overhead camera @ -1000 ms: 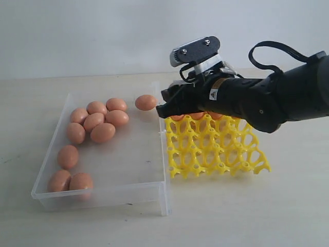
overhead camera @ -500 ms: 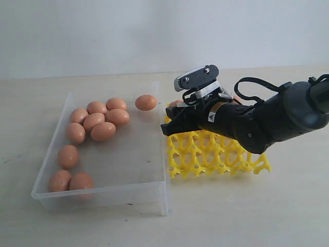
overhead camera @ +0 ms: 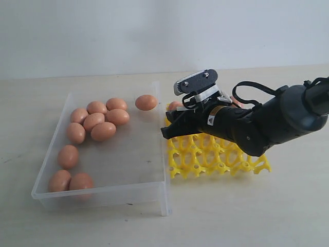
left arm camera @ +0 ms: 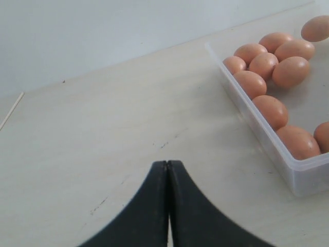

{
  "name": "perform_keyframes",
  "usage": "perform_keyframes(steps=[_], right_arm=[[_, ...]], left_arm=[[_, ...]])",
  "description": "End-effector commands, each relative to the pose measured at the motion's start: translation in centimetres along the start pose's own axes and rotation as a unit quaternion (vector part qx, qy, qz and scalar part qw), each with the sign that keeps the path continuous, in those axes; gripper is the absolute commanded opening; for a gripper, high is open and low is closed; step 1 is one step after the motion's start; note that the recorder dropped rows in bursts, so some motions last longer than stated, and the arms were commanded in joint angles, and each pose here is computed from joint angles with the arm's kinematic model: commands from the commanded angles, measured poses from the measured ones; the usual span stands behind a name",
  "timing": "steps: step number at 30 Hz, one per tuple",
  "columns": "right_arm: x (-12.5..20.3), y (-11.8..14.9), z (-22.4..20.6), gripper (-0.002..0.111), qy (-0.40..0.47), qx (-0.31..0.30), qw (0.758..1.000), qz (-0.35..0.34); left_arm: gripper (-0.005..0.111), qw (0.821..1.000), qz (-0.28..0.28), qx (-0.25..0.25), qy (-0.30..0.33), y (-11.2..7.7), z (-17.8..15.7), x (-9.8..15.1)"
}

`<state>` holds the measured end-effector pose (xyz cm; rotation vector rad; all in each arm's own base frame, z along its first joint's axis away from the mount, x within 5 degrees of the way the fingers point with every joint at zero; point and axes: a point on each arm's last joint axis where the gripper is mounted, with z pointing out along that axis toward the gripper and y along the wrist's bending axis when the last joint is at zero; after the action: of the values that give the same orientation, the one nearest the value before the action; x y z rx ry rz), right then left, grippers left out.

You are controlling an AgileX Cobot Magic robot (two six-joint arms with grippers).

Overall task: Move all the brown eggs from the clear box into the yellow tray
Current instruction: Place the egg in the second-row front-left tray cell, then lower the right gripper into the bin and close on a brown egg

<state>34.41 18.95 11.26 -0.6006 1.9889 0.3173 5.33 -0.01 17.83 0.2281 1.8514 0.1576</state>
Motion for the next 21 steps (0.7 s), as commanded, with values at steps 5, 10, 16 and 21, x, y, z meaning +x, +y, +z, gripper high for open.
perform_keyframes(steps=[5, 10, 16, 21], right_arm=[[-0.1, -0.2, 0.0, 0.048, -0.005, 0.0, 1.0, -0.002], [-0.1, -0.2, -0.2, 0.062, 0.005, 0.001, 1.0, 0.008], [-7.6, 0.0, -6.9, 0.06, 0.085, 0.021, 0.994, 0.059], [-12.7, 7.1, -7.7, 0.057, 0.231, -0.074, 0.961, 0.13]], left_arm=[[0.0, 1.0, -0.002, -0.001, -0.009, 0.0, -0.1, -0.2], [0.0, 1.0, -0.002, -0.001, -0.009, 0.0, -0.1, -0.2], [0.0, 1.0, -0.002, -0.001, -0.009, 0.0, -0.1, -0.2], [0.0, 1.0, -0.002, -0.001, -0.009, 0.0, -0.1, -0.2]])
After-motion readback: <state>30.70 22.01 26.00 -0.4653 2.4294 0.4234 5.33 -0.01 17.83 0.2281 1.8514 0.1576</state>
